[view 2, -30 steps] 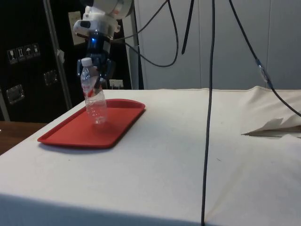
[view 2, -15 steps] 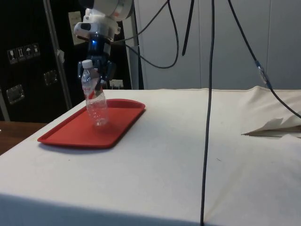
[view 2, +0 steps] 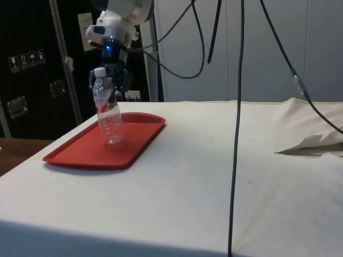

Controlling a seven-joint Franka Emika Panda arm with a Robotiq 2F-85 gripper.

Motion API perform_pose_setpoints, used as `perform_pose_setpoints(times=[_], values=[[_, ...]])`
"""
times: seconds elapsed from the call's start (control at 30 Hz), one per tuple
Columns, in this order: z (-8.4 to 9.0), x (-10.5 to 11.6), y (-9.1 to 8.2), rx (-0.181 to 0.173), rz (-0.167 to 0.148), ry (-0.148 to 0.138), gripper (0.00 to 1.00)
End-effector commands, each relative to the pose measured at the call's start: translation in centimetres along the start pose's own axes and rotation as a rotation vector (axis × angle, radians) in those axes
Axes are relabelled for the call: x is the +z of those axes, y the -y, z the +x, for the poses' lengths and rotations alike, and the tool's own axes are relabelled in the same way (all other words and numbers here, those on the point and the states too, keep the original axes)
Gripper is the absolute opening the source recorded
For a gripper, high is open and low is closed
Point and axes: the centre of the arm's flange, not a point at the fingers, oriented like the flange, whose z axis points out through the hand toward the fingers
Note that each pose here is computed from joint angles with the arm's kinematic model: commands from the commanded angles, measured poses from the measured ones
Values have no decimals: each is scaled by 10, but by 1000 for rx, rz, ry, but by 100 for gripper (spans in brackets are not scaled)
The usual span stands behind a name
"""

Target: Place the bottle upright on the tray.

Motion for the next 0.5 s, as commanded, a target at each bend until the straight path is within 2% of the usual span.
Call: perform_pose_setpoints(times=[0.0,0.33,0.47], values=[[-1,0,0,-3,-1,-6,33],[-7,10,-1,3,4,0,33],[-5,7,0,4,6,-7,33]])
